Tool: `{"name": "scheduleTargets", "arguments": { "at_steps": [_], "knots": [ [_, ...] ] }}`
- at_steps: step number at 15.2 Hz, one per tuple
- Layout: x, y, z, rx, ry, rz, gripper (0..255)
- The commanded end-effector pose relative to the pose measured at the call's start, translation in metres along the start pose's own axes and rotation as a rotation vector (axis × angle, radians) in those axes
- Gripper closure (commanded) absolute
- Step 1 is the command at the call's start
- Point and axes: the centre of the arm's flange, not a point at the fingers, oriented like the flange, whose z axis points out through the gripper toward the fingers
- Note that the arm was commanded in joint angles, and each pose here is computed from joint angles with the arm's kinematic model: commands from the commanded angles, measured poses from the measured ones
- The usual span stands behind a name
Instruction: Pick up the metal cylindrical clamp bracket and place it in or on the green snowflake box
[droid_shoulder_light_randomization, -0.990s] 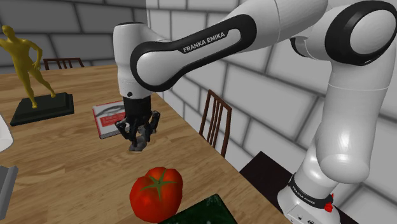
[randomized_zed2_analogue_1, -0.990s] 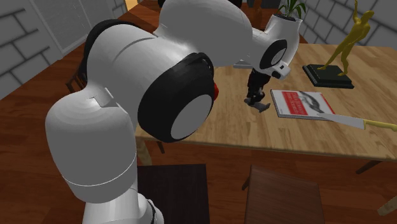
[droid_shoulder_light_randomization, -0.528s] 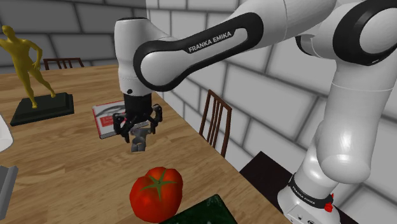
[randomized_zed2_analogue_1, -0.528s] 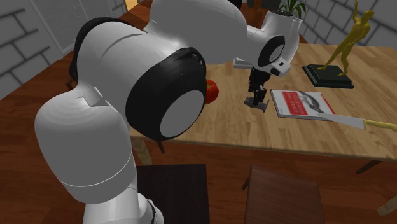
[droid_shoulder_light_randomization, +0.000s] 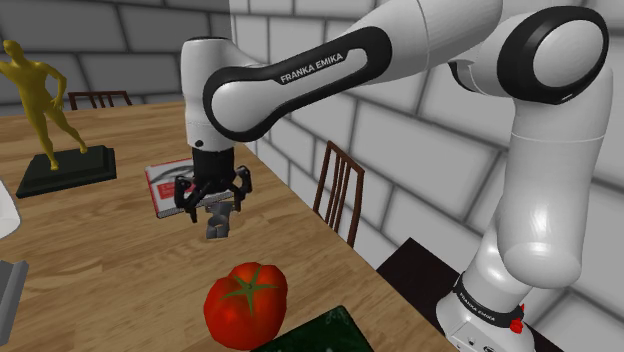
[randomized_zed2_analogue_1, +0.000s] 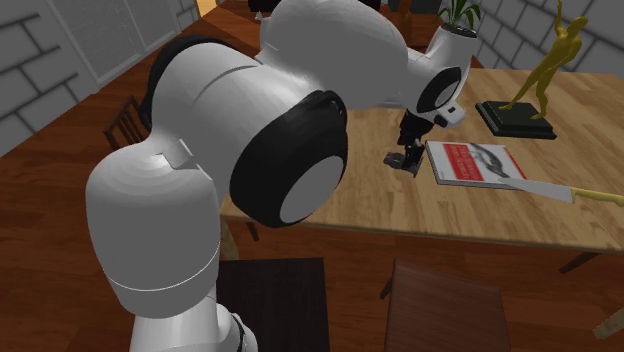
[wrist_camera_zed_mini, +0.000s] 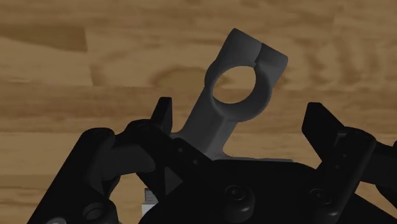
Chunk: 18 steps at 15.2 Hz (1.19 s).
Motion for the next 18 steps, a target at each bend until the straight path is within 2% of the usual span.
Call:
{"name": "scheduleTargets", "arguments": {
  "at_steps": [1, 10, 11, 18],
  "knots": [
    [-0.0004, -0.0004, 0.0104, 0.001, 0.000, 0.000, 0],
    [-0.0004, -0.0004, 0.0134, 0.001, 0.000, 0.000, 0],
    [-0.0004, -0.0004, 0.0134, 0.001, 0.000, 0.000, 255],
    [-0.0005, -0.0004, 0.0138, 0.001, 0.000, 0.000, 255]
  ]
}}
